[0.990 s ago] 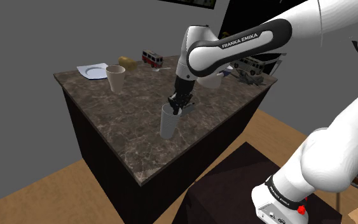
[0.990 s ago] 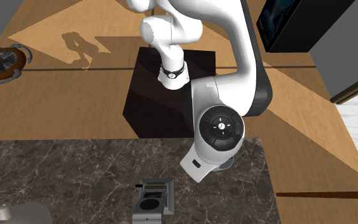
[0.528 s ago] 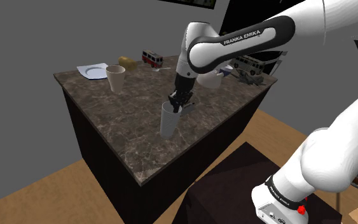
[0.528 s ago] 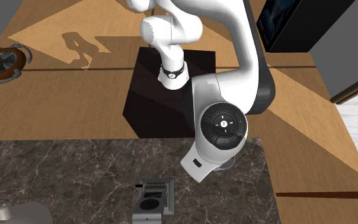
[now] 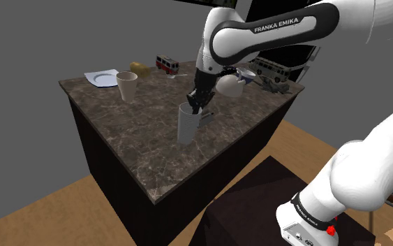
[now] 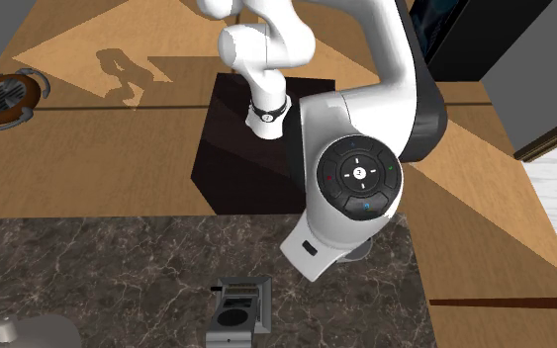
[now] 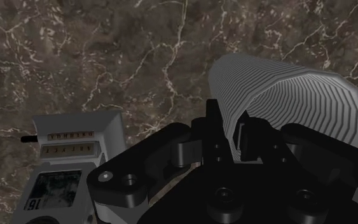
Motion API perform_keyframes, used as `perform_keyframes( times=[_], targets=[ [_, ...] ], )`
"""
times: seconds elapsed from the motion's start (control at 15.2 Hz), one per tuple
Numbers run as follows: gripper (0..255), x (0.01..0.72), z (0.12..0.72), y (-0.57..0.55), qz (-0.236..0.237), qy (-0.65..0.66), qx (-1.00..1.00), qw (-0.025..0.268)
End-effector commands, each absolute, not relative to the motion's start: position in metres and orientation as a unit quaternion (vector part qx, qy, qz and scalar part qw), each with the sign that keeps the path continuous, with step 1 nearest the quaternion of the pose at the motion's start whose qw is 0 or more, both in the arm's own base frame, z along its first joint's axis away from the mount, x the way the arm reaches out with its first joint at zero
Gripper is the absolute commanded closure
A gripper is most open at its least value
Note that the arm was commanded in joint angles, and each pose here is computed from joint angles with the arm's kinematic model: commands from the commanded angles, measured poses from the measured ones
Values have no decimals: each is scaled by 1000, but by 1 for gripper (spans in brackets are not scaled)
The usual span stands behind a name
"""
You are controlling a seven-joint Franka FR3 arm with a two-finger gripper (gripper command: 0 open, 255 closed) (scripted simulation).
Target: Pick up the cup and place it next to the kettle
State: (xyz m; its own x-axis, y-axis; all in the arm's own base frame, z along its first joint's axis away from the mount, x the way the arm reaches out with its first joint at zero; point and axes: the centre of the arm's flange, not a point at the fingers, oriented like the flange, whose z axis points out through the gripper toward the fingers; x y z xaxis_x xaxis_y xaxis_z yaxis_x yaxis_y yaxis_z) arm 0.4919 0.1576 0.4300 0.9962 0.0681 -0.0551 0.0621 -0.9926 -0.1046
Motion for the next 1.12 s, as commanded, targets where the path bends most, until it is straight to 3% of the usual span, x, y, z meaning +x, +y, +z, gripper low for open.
perform_keyframes(
  times=[0.0, 1.06],
  targets=[
    [255, 492, 441, 158, 29, -33, -998, 51],
    [255, 492, 525, 158, 29, -33, -998, 51]
  ],
)
